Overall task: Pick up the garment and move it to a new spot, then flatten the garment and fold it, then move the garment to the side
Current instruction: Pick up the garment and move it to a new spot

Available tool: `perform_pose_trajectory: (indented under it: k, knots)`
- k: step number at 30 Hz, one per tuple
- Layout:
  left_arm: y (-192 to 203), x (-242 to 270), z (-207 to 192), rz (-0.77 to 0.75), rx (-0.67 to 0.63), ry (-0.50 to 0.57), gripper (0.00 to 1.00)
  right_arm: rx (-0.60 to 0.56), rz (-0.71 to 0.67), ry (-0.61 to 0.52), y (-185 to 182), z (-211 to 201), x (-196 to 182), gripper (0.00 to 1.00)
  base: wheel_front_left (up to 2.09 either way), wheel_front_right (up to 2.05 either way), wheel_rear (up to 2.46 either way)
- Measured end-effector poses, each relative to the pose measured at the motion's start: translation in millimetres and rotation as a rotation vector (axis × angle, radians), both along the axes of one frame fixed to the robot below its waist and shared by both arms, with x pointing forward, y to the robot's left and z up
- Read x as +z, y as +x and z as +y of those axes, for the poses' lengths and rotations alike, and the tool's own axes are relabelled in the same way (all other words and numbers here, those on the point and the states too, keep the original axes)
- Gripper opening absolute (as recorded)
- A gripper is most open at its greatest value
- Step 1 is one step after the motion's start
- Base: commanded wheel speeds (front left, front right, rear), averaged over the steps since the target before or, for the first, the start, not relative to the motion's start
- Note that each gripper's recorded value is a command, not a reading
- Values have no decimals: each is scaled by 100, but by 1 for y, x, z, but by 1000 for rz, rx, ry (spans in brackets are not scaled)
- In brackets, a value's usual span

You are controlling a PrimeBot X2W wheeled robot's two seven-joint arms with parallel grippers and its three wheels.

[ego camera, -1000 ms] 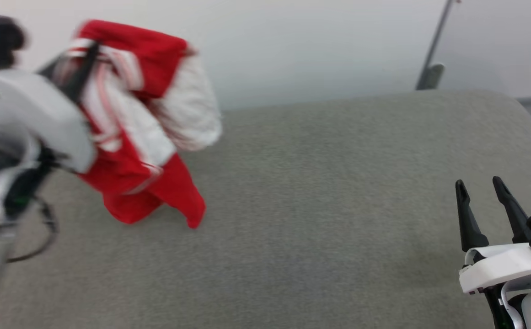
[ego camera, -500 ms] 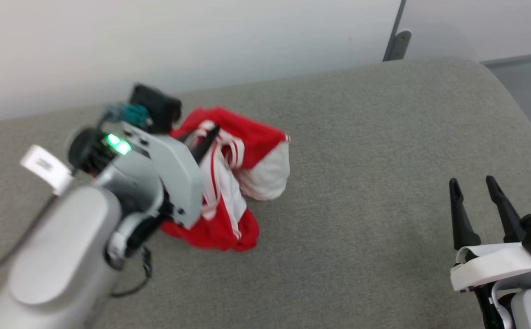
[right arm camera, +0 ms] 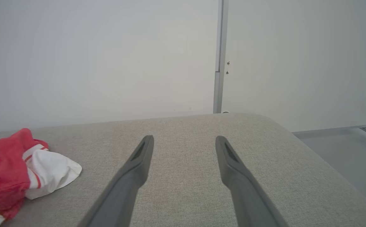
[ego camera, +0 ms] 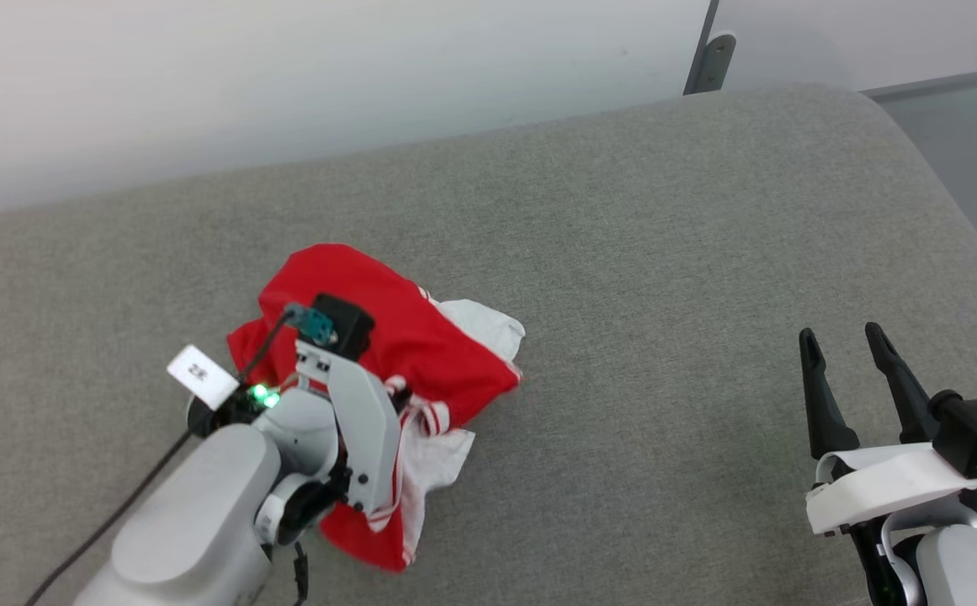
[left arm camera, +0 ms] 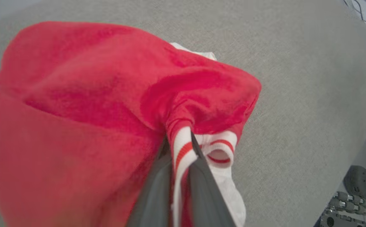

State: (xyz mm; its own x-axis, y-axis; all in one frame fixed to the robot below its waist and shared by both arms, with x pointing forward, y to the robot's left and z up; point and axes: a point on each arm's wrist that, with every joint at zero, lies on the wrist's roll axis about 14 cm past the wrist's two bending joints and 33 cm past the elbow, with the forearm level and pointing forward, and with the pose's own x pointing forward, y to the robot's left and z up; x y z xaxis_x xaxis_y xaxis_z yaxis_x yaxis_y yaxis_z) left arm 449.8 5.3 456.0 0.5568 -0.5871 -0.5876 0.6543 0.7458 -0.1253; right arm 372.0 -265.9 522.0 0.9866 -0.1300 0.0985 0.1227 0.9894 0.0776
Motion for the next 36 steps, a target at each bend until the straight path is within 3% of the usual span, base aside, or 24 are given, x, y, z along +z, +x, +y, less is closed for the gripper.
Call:
perform_pose_trajectory:
  k: [7, 9, 11, 12, 13, 14, 28, 36]
  knots:
    - [-15, -36, 6, 128, -6, 73, 0, 10, 4, 1, 0, 3, -1, 100, 0, 0, 0]
    - [-14, -36, 5, 130, -12, 75, 14, 13, -3, 1, 1, 4, 1, 100, 0, 0, 0]
    - [-15, -36, 3, 132, -18, 74, 20, 17, -4, 1, 1, 5, 1, 100, 0, 0, 0]
    - [-15, -35, 2, 129, -25, 73, 27, 18, -4, 1, 1, 5, 2, 100, 0, 0, 0]
    - [-14, -34, 2, 123, -33, 72, 48, 20, -5, 1, 2, 6, 2, 100, 0, 0, 0]
    - [-12, -31, 2, 118, -30, 68, 100, 22, -6, 0, 2, 6, 2, 100, 0, 0, 0]
    - [7, 42, 20, -86, 19, -78, 100, 81, -29, -24, 8, 19, 11, 100, 0, 0, 0]
    - [5, 84, 75, -258, 170, -170, 100, 144, -45, -31, 10, 39, 17, 100, 0, 0, 0]
